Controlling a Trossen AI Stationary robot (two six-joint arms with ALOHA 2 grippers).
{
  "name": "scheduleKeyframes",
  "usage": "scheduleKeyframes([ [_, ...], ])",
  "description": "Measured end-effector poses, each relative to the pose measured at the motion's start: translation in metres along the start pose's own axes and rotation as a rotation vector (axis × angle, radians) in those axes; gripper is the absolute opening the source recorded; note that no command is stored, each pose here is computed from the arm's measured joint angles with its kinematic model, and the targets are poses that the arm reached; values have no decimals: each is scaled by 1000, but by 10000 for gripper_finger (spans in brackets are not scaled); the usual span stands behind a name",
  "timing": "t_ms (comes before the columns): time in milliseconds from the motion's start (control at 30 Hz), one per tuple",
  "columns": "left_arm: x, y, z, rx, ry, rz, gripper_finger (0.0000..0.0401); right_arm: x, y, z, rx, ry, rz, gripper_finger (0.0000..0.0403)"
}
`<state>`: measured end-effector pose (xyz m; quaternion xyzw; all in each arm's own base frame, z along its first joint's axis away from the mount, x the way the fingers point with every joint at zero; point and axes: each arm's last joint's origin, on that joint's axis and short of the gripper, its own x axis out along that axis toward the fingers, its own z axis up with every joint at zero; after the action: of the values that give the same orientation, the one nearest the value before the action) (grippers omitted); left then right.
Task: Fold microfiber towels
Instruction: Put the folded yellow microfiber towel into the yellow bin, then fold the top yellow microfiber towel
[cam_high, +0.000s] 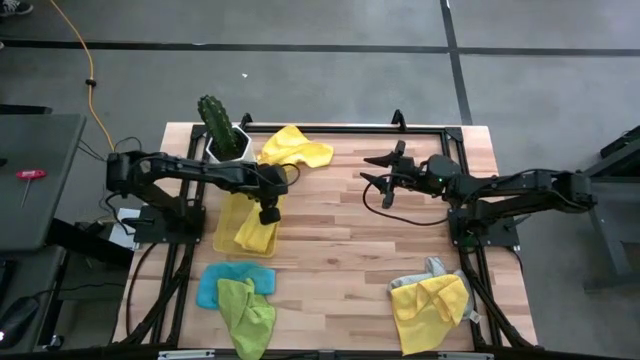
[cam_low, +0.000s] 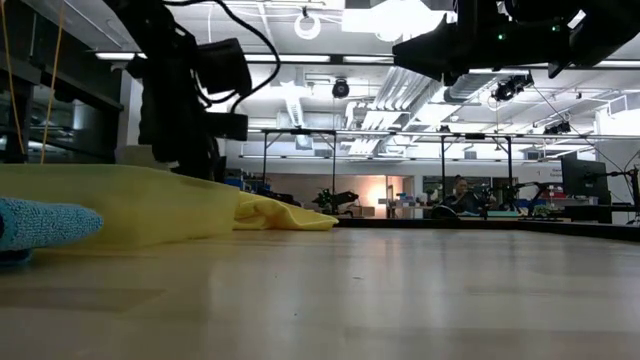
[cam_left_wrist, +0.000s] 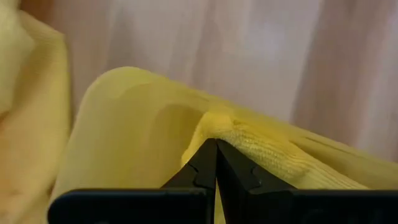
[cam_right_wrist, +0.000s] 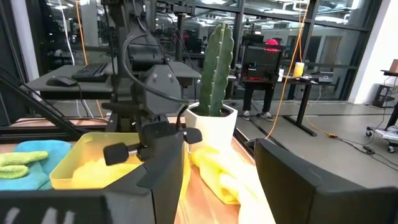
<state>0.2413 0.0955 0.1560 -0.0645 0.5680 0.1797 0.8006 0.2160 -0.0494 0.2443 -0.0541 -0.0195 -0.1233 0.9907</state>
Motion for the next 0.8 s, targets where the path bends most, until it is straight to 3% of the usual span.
scheduleKeyframes([
  [267,-4,5,2,-14,0,101,0,0,0,0,-4,0,0,188],
  [533,-71,15,26,-22,-150,190,0,0,0,0,-6,0,0,188],
  [667,-114,21,39,-38,-332,268,0,0,0,0,-7,0,0,188],
  [800,-134,31,53,-28,-454,335,0,0,0,0,-3,0,0,188],
])
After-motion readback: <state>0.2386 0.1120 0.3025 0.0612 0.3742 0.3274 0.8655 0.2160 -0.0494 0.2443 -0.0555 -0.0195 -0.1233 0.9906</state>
